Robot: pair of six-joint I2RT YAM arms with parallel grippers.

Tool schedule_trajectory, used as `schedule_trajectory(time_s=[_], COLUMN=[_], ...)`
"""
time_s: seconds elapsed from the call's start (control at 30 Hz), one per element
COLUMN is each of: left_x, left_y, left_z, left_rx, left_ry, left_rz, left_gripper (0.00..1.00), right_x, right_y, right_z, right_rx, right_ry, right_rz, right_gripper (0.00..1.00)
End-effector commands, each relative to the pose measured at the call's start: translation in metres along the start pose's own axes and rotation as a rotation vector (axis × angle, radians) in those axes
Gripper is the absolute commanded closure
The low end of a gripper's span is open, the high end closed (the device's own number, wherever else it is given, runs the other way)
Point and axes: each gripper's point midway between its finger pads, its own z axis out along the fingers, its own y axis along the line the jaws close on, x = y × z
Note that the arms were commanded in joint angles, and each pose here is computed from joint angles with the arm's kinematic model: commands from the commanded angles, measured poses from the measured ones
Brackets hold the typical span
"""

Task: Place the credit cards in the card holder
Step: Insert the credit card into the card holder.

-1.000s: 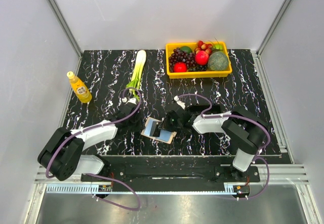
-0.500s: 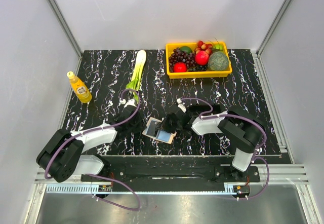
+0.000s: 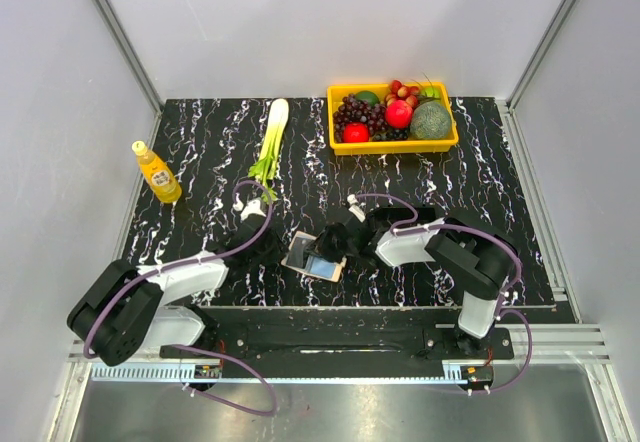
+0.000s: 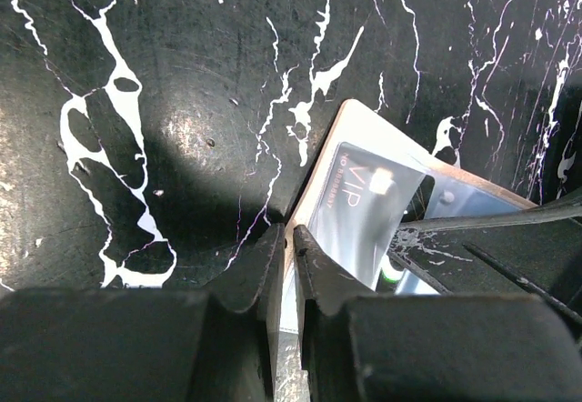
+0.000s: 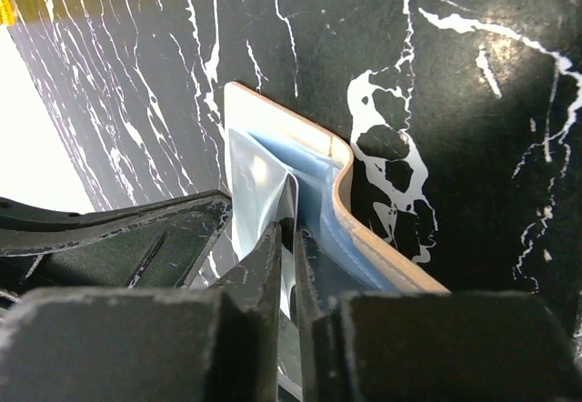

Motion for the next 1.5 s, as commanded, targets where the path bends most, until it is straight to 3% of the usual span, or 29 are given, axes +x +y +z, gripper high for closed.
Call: schedule_trajectory(time_s=[0.0,0.1,0.17,0.57,0.77,1.2,1.27,1.37,1.47], left_x=[0.09,0.09,0.09,0.087,0.085,0.079,0.077,0.077,0.077], left_y=[0.027,0.028,0.03,0.031,0.032,0.024,0.022,0.022,0.023], left_z=[-0.017,-0.015,-0.014,-0.009,-0.007,-0.008,-0.009,-0.009,-0.009], left_rx=[-0.052,-0.063,-0.074,-0.1,-0.113,-0.093,-0.088,-0.088,-0.088], left_ry=[0.344,0.345,0.343,0.342,0.343,0.331,0.325,0.327,0.328], left_rz=[-0.004,0.0,0.0,0.017,0.034,0.046,0.049,0.051,0.048], left_gripper=[0.86,0.86,0.86,0.88,0.89,0.89,0.89,0.89,0.89], right_x=[0.031,0.014,0.006,-0.006,-0.012,-0.01,-0.011,-0.008,-0.013], right_y=[-0.038,-0.036,-0.034,-0.045,-0.038,-0.019,-0.014,0.002,0.013], right_z=[0.006,-0.008,-0.017,-0.051,-0.073,-0.082,-0.073,-0.062,-0.057], right_rx=[0.131,0.173,0.196,0.279,0.29,0.185,0.186,0.154,0.143], right_ry=[0.055,-0.015,-0.041,-0.067,-0.075,-0.078,-0.076,-0.045,-0.062], right_rz=[-0.07,-0.145,-0.181,-0.282,-0.324,-0.27,-0.294,-0.343,-0.356], right_gripper=[0.77,0.6,0.57,0.55,0.49,0.42,0.5,0.73,0.89])
